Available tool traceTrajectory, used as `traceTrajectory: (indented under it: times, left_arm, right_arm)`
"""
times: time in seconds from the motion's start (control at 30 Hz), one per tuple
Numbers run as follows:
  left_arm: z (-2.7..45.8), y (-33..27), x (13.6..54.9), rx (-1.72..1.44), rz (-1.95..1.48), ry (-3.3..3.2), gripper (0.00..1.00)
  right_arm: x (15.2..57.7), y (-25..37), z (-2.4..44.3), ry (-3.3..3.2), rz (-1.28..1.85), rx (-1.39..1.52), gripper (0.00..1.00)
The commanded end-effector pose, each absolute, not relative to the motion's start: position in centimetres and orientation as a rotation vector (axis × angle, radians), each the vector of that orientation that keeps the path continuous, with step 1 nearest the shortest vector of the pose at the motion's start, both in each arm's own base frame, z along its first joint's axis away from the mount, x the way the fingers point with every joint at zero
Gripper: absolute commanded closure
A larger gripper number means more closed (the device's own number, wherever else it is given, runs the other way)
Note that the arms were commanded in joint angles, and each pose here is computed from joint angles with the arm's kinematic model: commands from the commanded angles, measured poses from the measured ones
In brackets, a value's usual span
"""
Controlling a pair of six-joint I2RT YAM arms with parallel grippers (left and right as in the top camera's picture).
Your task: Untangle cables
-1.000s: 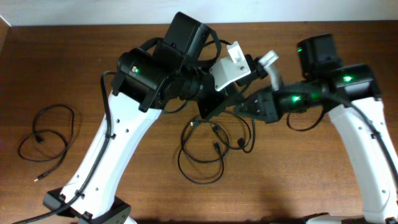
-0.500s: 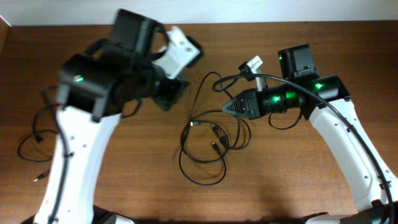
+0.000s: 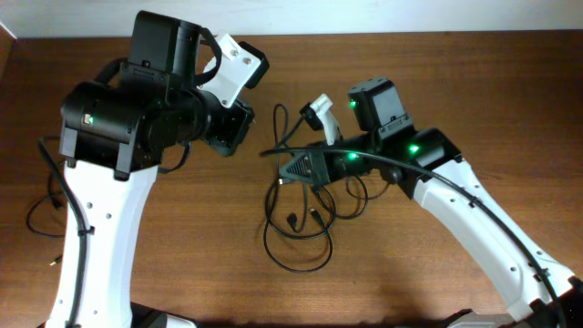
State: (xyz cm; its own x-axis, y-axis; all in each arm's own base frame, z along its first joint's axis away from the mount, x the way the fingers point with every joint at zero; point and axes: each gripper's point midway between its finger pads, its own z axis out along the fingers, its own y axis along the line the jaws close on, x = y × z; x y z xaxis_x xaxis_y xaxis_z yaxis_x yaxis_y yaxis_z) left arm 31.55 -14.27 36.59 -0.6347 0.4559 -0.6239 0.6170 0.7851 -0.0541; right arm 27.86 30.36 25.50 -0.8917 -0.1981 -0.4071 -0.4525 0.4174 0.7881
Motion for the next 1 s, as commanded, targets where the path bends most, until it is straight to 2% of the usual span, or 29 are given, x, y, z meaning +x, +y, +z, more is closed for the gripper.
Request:
traceTrajectory:
  times: [0.0,0.07,0.23,0.27,0.37,0.43,0.47,0.57,0.83,0.97]
  left_arm:
    - [37.0,-14.0,31.5,0.770,-0.344,2.365,0.85]
    - [37.0,-14.0,31.5,0.770,-0.344,2.365,0.79]
    - [37.0,-14.0,31.5,0.770,-0.343,2.366,0.75]
    - [37.0,-14.0,31.5,0.770,-0.344,2.367,0.73]
    - [36.9,-13.9,31.4,0.771,-0.344,2.373,0.65]
    - [36.8,-13.9,31.3,0.772,-0.346,2.376,0.59]
    - [36.8,-13.9,31.2,0.773,-0.346,2.381,0.55]
    - [36.3,-13.8,30.8,0.777,-0.350,2.411,0.41]
    - [34.1,-14.0,30.1,0.811,-0.387,2.486,0.38]
    - [33.0,-16.5,28.4,1.041,-0.584,2.416,0.33]
  right_arm:
    - [28.7,30.9,24.0,2.515,1.512,-0.339,0.96]
    - [28.9,31.0,22.8,2.544,1.533,-0.268,0.96]
    - [28.3,29.9,18.5,2.676,1.446,-0.159,0.96]
    - [27.9,29.4,17.5,2.717,1.399,-0.152,0.91]
    - [26.7,27.8,15.5,2.824,1.268,-0.146,0.35]
    - [26.1,26.6,14.2,2.888,1.165,-0.151,0.10]
    - [26.0,26.0,13.7,2.914,1.107,-0.130,0.02]
    - [26.0,24.3,12.6,2.968,0.983,-0.064,0.01]
    - [29.2,19.7,12.6,2.935,0.973,0.183,0.00]
    - [30.1,16.2,12.2,2.930,0.935,0.253,0.00]
